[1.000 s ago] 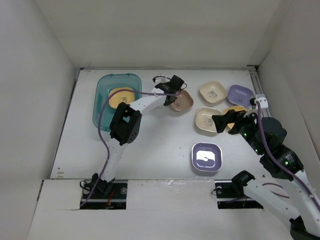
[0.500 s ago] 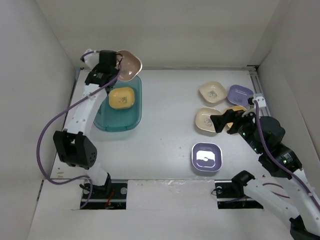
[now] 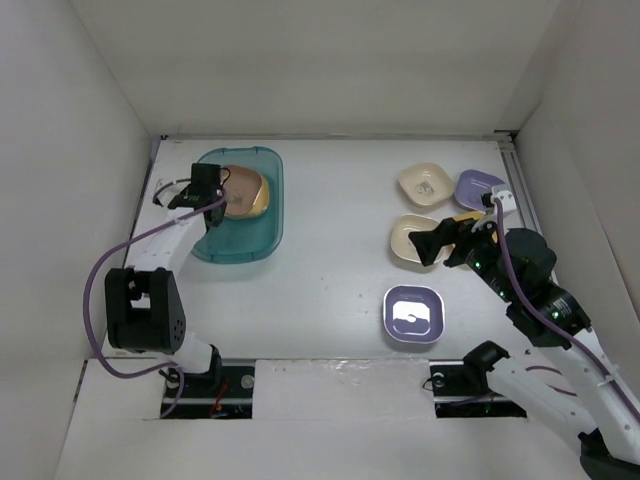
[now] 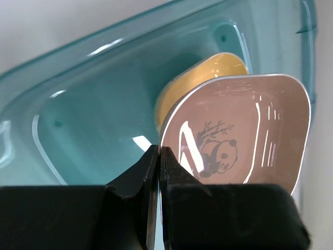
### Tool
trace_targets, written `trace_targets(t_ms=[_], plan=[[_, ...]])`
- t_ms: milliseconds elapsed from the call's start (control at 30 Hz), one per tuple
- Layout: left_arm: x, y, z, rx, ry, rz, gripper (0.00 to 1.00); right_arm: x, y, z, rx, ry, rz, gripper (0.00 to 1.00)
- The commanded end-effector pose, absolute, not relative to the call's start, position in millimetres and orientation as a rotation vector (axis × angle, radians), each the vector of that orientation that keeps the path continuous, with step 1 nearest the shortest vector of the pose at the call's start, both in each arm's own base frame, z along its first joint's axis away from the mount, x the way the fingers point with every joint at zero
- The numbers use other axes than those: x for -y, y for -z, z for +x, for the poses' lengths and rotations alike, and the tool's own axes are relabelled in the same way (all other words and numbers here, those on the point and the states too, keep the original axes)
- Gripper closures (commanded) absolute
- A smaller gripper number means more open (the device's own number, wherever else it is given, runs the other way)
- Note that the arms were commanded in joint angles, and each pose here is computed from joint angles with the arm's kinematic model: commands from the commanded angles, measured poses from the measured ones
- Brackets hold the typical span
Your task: Place the plates into the plastic bin on the countertop
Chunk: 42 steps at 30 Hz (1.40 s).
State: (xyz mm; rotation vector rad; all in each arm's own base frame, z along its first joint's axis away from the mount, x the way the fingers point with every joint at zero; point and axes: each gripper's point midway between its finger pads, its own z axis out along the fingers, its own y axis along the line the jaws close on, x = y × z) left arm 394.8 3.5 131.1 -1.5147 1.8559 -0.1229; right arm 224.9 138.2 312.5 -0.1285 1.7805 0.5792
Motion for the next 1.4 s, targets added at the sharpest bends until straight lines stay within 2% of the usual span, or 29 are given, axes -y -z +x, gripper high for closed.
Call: trace_targets(t_ms=[0,400,500,600,667,700,733,767,833,933,1000,1100,1133,1267,1367], plan=[[3.5,-156.7,419.5,-1.645,0.353,-1.574,1.0,-144.9,-331.9,225.5,-1.709,-0.638,-0.127,0.0],[19.1,-116.8,440.4,-1.713,0.297,-1.724,0.99,-138.9,-331.4,223.0,-1.708,-0.615,-0.12,0.0],[23.9,-122.0,440.6,-1.702,0.329,-1.705,0.59,-137.1,-331.2,224.0,-1.706,-0.599,-0.122,0.0],[28.9,-138.9,435.1,-1.701,0.373,-1.661,0.33,-136.8,-331.1,224.2,-1.705,-0.593,-0.129,0.0],[39.6,-176.1,432.6,-1.654,0.45,-1.588,0.19,-137.8,-328.9,225.9,-1.714,-0.59,-0.131,0.0],[45.1,-188.2,427.2,-1.655,0.447,-1.539,0.04,-139.0,-326.3,227.8,-1.724,-0.586,-0.132,0.0],[51.4,-203.8,422.2,-1.643,0.451,-1.484,0.0,-139.0,-326.2,227.9,-1.725,-0.586,-0.132,0.0],[49.2,-241.7,416.7,-1.546,0.449,-1.417,0.0,-139.4,-328.8,228.5,-1.714,-0.59,-0.131,0.0],[91.9,-281.8,406.1,-1.533,0.522,-1.254,0.0,-139.4,-328.8,228.5,-1.714,-0.59,-0.131,0.0],[159.0,-308.8,385.1,-1.664,0.591,-0.91,0.0,-134.2,-334.8,229.1,-1.707,-0.575,-0.099,0.0],[202.5,-280.3,373.9,-1.843,0.581,-0.724,0.0,-126.0,-333.5,225.9,-1.725,-0.542,-0.079,0.0],[281.2,-229.1,332.0,-2.059,0.6,-0.449,0.0,-107.6,-341.4,221.1,-1.736,-0.479,-0.016,0.0],[312.5,-215.6,303.0,-2.105,0.59,-0.327,0.0,-97.9,-346.4,219.5,-1.725,-0.449,0.017,0.0],[382.3,-160.3,233.1,-2.253,0.537,-0.044,0.0,-72.8,-373.8,201.5,-1.666,-0.412,0.08,0.0],[403.9,-125.1,197.0,-2.328,0.45,0.054,0.0,-60.2,-383.1,188.6,-1.63,-0.406,0.106,0.0]])
